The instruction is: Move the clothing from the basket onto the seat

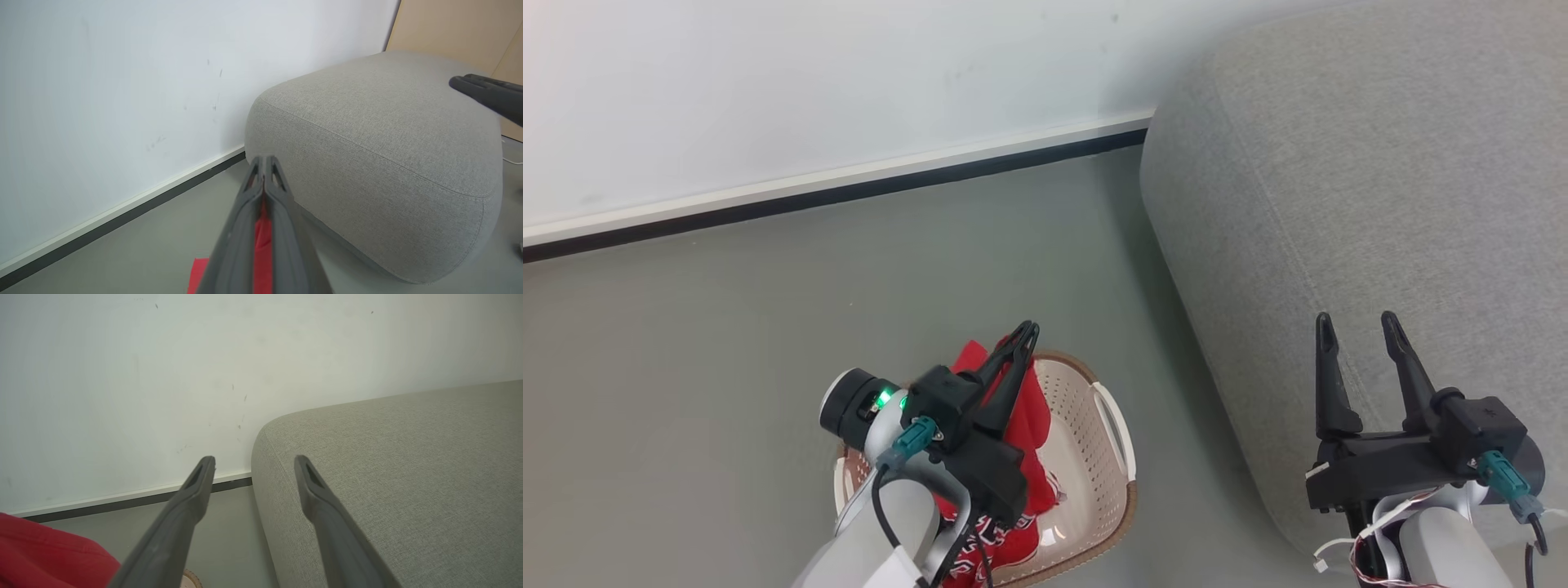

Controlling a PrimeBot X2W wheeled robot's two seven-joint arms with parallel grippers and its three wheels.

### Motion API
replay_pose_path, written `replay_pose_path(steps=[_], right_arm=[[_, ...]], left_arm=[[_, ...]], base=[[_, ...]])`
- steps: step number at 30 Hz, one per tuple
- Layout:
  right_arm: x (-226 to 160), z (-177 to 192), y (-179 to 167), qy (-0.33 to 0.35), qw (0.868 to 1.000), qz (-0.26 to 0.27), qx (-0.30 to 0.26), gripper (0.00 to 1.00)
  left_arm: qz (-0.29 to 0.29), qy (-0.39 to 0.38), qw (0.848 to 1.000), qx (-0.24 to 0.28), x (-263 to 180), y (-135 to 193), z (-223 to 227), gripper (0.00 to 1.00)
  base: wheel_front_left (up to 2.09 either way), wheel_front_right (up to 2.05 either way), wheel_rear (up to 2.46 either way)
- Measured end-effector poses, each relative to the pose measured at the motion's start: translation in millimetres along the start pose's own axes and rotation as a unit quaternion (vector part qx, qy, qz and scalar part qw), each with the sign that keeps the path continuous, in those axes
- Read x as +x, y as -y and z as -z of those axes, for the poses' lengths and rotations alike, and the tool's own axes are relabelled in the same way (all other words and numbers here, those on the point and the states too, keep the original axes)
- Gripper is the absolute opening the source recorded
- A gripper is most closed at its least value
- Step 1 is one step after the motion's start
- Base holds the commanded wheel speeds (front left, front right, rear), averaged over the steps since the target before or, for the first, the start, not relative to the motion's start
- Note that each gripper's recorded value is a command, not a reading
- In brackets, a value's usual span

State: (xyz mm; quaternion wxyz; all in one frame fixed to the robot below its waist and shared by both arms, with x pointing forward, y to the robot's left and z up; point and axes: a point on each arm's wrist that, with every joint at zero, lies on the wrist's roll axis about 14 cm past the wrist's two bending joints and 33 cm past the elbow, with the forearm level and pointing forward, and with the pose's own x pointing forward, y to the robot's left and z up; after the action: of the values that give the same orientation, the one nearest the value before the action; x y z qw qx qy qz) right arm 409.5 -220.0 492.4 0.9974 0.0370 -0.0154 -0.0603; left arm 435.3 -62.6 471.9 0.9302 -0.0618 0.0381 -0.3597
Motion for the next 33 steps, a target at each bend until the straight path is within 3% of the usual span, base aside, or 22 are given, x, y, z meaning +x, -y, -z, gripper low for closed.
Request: replay_pose_path(steps=[1,2,18,33], right_arm=[[0,0,0,0.000,1.000,0.000,0.000,1.00],[-1,-1,1,0.001,1.000,0.002,0.000,1.00],[-16,-12,7,0.014,1.000,0.008,0.000,1.00],[-37,-19,-7,0.026,1.000,-0.016,0.005,1.00]], left_arm=[[0.000,0.000,1.000,0.000,0,0,0,0.84],[-0.001,0.005,1.000,-0.006,1,1,-3,1.00],[-0.049,0.027,0.998,-0.033,-20,-7,-19,1.00],[-0.182,0.043,0.982,-0.035,-86,-67,-26,1.00]], base=[[0.00,0.00,0.00],[0.00,0.00,0.00],[0.00,0.00,0.00],[0.00,0.00,0.00]])
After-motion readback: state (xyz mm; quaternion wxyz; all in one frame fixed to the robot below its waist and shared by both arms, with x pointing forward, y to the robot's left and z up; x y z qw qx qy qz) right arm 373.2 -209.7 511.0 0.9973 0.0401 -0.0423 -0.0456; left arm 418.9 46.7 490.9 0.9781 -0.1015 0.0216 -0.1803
